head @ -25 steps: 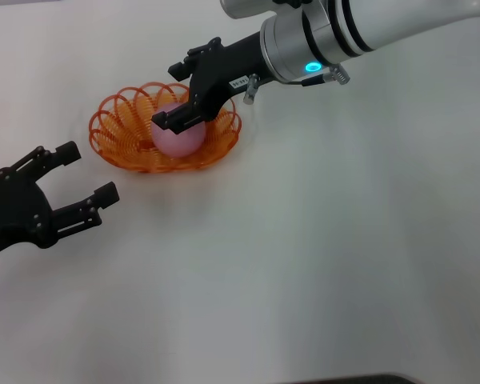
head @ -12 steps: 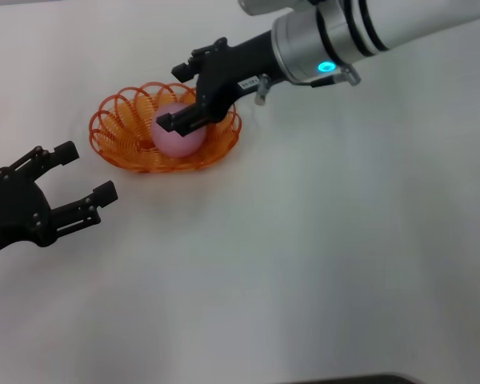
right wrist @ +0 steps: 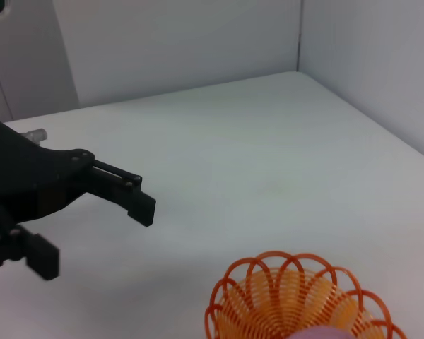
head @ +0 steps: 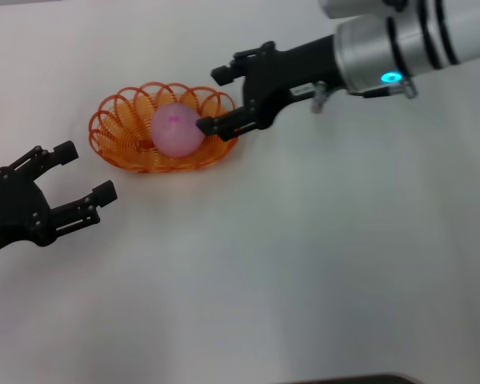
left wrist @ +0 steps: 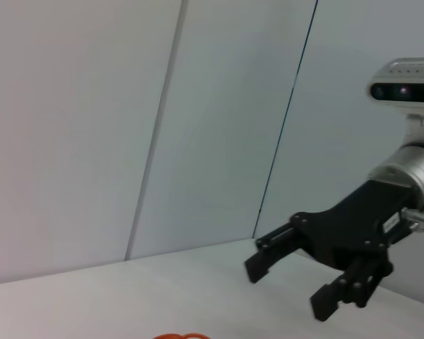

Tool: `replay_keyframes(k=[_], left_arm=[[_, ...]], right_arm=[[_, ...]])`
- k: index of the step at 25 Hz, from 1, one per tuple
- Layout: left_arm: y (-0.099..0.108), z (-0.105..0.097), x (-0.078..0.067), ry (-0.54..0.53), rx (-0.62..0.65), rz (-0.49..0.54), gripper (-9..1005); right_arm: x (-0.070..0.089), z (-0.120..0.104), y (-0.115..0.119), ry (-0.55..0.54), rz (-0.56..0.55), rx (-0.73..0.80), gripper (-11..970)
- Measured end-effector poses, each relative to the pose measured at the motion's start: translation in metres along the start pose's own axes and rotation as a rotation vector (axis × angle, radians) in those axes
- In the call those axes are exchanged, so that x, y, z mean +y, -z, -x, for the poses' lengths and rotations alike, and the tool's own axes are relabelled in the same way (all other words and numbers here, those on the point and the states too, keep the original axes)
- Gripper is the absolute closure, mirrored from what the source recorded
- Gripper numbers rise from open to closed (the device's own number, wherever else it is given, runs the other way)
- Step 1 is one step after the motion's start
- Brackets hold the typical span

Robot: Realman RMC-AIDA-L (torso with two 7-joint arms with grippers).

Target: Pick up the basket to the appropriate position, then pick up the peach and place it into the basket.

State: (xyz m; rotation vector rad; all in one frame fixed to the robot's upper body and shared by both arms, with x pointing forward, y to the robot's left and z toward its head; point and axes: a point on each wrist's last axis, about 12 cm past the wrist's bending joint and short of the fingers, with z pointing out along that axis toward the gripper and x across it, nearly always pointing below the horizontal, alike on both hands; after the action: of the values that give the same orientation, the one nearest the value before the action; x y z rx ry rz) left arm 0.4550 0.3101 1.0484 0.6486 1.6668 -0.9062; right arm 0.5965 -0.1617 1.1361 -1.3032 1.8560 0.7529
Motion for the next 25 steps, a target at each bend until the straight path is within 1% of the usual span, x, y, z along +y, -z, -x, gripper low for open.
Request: replay_keyframes(k=[5, 11, 14, 18, 25], left_arm=[[0.0, 0.001, 0.001, -0.003, 0.0, 0.001, 58], [0.001, 0.001, 0.001, -0.002, -0.002, 0.004, 58], [0.001, 0.001, 0.001, -0.002, -0.002, 0.005, 58], [-0.001, 0.003, 0.002, -0.005, -0.003, 0.001, 58], [-0.003, 0.004, 0.003, -0.006, -0.004, -0.004, 58]], right_arm=[[0.001, -0.014, 0.028, -0.035, -0.017, -0.035, 83], [0.002, -0.033, 0.068, -0.079, -0.041, -0.043, 83], [0.002, -0.042, 0.083, -0.1, -0.059, -0.051, 83], [0.004, -0.048, 0.089, -0.11, -0.062, -0.053, 84], [0.008, -0.052, 0.087, -0.083, -0.052, -0.067, 84]])
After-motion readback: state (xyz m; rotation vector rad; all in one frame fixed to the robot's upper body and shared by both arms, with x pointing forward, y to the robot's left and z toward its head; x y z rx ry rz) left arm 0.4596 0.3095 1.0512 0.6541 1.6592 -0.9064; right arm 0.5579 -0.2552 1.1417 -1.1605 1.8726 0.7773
